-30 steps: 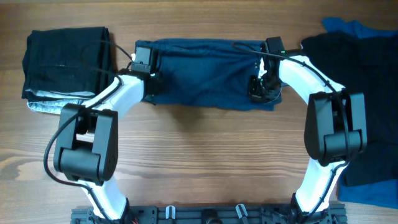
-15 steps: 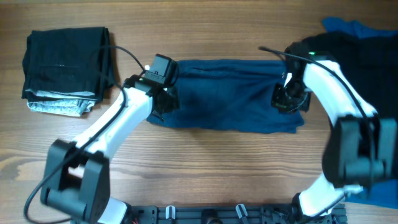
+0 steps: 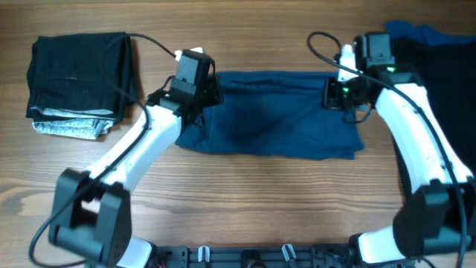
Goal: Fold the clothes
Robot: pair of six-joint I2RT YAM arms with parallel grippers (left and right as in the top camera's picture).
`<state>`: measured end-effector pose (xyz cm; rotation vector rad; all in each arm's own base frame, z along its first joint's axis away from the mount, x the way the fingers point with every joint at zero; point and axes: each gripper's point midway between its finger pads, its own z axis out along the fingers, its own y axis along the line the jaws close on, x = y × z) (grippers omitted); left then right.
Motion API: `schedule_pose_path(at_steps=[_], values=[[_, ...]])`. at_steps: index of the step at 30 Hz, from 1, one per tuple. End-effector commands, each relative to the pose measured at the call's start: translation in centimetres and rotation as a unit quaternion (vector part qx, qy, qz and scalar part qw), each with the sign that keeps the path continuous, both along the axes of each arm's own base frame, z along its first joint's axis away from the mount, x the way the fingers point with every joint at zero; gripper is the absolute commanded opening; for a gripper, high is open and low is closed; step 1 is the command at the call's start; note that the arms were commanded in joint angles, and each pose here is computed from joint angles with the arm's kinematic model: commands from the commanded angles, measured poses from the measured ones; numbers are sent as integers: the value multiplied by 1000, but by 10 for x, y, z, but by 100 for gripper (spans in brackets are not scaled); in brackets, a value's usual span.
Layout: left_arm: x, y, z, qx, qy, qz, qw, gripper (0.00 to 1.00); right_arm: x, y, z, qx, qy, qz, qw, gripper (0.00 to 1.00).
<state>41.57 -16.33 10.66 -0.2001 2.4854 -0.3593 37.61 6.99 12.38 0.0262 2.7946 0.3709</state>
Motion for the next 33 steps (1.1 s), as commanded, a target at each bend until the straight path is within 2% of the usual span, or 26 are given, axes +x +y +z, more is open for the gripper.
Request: schedule_pose_path(at_steps=[1,9,12,14,18,22,24,26,28,30,33], values=[[10,-4,-25,9,7,-10,1000,5,17,26,-24,14,-8,54,998,4],[40,16,-57,21,-8,8,1000,4,57,38,-90,12,-17,65,998,4],[50,30,-67,23,-12,24,999,4,79,41,-109,14,-47,66,997,4],[51,36,-83,28,0,29,999,4,96,43,-109,17,-81,64,995,5],[46,39,-110,37,27,28,999,4,129,47,-90,20,-161,63,985,14],[48,38,-110,36,24,28,999,4,141,29,-86,-28,-183,37,982,14],[53,37,-100,39,6,18,999,4,149,31,-57,-15,-213,39,976,14],[58,35,-72,37,-24,11,999,4,144,27,-14,-11,-239,35,970,13],[62,34,-32,25,-63,12,998,4,116,23,19,-13,-222,34,974,8],[60,35,1,17,-89,14,996,4,88,14,15,-31,-169,29,985,4],[54,36,-2,22,-75,13,997,4,62,-8,-27,-90,-89,10,992,4]])
